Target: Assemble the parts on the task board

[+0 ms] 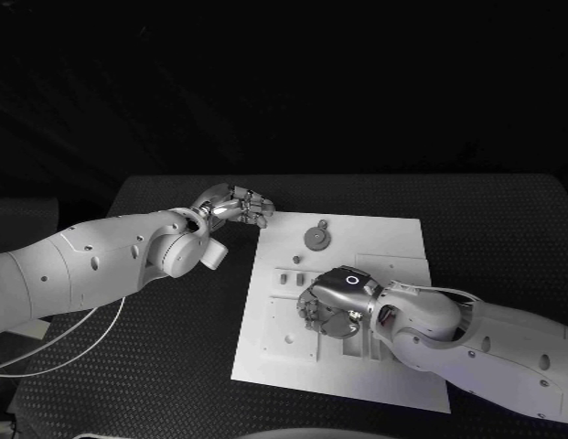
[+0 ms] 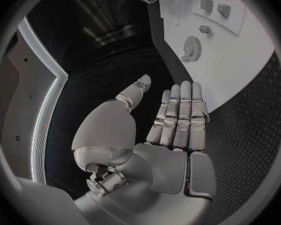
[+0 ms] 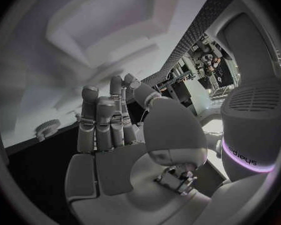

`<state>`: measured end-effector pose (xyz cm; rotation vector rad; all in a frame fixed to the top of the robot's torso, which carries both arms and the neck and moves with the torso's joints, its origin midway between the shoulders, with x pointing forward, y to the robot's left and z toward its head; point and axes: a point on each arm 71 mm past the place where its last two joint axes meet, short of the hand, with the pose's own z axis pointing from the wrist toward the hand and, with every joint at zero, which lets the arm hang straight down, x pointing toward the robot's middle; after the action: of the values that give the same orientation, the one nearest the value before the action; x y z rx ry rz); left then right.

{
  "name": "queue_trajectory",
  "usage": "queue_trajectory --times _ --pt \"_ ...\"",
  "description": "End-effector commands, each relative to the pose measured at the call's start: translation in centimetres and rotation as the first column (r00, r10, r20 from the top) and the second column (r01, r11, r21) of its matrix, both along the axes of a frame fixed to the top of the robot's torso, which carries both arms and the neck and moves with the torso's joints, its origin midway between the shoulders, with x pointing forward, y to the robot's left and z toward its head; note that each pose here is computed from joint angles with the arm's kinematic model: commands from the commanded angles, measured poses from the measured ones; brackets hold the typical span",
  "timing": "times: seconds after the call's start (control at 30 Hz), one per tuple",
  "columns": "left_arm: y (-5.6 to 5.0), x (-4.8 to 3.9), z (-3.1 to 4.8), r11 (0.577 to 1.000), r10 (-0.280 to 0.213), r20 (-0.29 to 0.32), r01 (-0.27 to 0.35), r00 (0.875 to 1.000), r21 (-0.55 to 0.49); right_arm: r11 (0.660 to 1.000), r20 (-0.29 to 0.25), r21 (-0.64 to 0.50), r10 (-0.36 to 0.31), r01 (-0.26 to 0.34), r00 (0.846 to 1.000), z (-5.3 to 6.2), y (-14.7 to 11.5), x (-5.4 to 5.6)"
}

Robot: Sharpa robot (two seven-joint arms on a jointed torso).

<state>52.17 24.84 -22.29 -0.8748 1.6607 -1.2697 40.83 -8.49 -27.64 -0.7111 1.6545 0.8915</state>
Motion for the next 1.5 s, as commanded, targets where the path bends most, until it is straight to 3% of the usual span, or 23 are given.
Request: queue_trajectory --times 0.03,1.2,1.33,1.5 --pt "-0.3 -0.03 0.11 1.000 -0.009 0.000 0.009 1.000 -0.010 0.996 -0.027 -0.094 -0.009 0.006 1.000 -1.0 -0.4 -0.1" --pt "0.1 -0.05 0.10 1.000 -0.004 -0.003 0.003 1.000 -0.007 0.998 0.000 -0.008 -0.070 0.070 0.998 -0.3 -1.3 0.1" --pt "0.1 -0.04 0.10 1.000 -0.002 -0.003 0.002 1.000 -0.007 0.997 0.010 0.019 -0.069 0.069 0.998 0.3 -1.5 -0.1" --pt "0.2 0.00 0.10 1.000 0.001 0.000 -0.001 1.000 -0.006 0.993 0.015 0.085 -0.080 0.079 0.997 2.2 -1.7 0.2"
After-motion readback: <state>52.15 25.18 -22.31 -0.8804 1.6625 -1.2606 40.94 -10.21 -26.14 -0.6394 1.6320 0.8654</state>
